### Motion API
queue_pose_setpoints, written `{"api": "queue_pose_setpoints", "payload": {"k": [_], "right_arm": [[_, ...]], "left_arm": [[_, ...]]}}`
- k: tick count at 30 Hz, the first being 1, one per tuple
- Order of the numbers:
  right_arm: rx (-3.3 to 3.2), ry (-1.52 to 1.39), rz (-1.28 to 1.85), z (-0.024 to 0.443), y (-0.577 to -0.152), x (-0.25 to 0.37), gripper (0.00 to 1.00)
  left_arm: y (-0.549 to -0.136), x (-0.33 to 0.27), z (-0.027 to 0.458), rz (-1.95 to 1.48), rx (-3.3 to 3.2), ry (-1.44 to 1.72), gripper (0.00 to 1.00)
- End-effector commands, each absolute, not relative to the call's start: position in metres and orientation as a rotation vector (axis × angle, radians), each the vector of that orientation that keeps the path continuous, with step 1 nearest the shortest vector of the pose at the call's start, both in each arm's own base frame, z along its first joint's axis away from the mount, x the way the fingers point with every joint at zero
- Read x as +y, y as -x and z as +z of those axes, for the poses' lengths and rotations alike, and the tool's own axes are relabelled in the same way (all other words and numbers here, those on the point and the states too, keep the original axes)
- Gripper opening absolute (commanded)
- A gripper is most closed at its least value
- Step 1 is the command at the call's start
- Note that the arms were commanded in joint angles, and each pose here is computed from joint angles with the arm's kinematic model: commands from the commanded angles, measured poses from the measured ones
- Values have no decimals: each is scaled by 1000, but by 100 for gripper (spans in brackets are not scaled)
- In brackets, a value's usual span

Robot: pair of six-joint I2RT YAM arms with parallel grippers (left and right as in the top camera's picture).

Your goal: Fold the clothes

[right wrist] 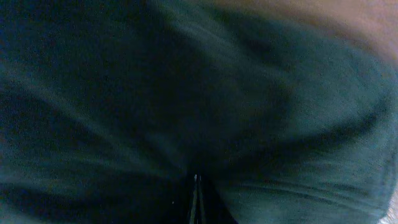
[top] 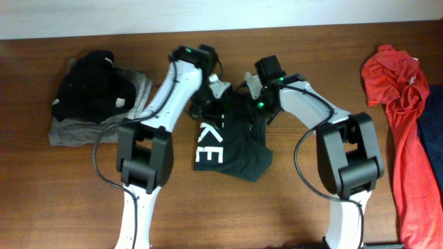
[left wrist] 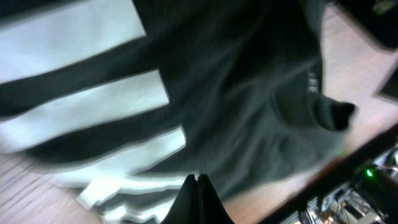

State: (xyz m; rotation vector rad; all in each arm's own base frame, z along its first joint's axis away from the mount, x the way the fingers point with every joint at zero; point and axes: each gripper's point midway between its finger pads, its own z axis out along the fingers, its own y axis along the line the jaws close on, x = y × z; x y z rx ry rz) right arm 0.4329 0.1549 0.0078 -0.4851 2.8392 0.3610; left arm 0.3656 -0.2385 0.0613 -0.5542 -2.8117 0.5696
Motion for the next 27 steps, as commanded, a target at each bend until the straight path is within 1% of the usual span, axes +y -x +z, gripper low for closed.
{"api": "queue_pose_setpoints", "payload": {"k": [1,7,9,11,12,14,17,18,20,23,25,26,27], "right_arm": [[2893,362,299,-3,-436,123,4],[2969,333,319,-17,-419,114,4],[3016,330,319,-19,-409,112,4],[3125,318,317,-20,-383,106,4],[3151,318,316,-20,-377,105,4],[3268,295,312,-18,-350,100,4],[3425,138,302,-10,-318,96,4],[3470,100,352,-5,-307,100,4],[3493,86,429,2,-299,108,4],[3428,113,438,13,-309,110,4],[3366,120,424,25,-319,107,5],[3330,128,422,34,-324,106,6],[3296,150,432,42,-328,106,8]], "left_arm": [[-356,-238,40,526,-2810,379,1],[-351,-236,12,512,-2813,313,1],[-355,-227,-1,438,-2849,325,0],[-370,-213,-9,339,-2926,338,0],[-379,-208,-11,306,-2962,339,1],[-400,-200,-13,284,-3041,328,1],[-448,-192,-10,373,-3204,237,1],[-463,-193,-4,448,-3244,190,0],[-482,-202,13,644,-3265,186,1],[-496,-201,51,802,-3248,162,14],[-495,-191,78,812,-3232,159,28],[-492,-187,88,814,-3219,165,33],[-490,-181,103,821,-3212,171,41]]}}
